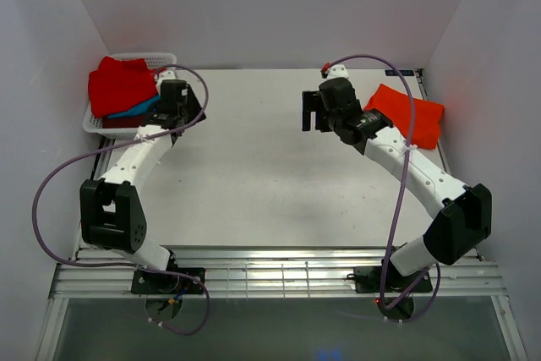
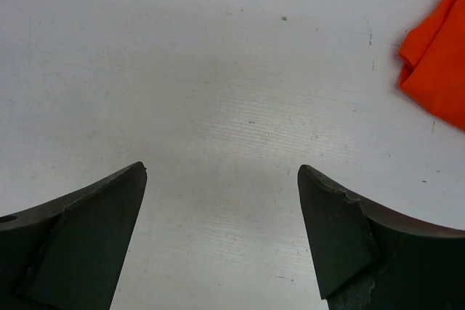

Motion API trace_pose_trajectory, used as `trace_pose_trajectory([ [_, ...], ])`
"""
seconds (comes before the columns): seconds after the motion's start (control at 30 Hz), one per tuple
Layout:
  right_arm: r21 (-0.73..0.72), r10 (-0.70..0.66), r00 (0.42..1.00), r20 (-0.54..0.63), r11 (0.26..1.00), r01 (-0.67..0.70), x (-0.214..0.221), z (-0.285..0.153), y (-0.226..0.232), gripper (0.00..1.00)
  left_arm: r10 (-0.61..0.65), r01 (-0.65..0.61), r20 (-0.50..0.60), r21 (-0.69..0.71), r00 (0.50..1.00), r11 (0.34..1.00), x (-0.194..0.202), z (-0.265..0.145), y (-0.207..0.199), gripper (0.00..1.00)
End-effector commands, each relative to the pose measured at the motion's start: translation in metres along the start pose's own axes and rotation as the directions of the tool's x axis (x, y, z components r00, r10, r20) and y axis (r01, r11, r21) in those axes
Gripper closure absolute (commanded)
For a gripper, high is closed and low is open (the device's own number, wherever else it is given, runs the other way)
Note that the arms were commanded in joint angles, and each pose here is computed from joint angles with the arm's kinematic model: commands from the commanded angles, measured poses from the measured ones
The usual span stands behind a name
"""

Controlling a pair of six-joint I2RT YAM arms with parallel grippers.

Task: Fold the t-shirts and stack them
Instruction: Grab the tshirt from the pile

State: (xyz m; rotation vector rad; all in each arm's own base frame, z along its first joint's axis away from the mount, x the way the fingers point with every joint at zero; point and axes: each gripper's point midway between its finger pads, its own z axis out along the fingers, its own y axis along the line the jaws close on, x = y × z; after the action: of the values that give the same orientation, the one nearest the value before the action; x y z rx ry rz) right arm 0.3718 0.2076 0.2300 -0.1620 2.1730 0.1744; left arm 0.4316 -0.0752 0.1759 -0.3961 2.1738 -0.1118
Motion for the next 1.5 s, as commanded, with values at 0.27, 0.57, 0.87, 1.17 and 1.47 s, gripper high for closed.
trace_pose_trajectory([
  [0.27,-0.055,-0.072,0.988,0.137,0.995,0.080,-0.002,-0.004,-0.002,0.09,0.064,0.025,0.245,-0.345,0.968,0.938,-0.133,0.074,0.100,0.30],
  [0.57,-0.037,-0.119,0.991,0.068,0.992,0.122,0.024,0.021,-0.004,0.09,0.152,-0.030,0.276,-0.399,0.949,0.917,-0.178,0.141,0.132,0.34],
  [0.87,-0.045,-0.145,0.989,0.015,0.988,0.146,0.034,0.041,0.002,0.09,0.163,-0.066,0.231,-0.380,0.959,0.923,-0.169,0.191,0.137,0.35],
  [1.17,-0.061,-0.134,0.991,0.005,0.989,0.134,0.035,0.043,0.006,0.09,0.105,-0.018,0.208,-0.384,0.972,0.923,-0.153,0.197,0.159,0.78],
  [1.47,-0.074,-0.121,0.992,-0.021,0.990,0.119,0.042,0.045,0.009,0.09,0.063,0.058,0.377,-0.301,0.924,0.952,-0.223,0.122,0.109,1.00],
])
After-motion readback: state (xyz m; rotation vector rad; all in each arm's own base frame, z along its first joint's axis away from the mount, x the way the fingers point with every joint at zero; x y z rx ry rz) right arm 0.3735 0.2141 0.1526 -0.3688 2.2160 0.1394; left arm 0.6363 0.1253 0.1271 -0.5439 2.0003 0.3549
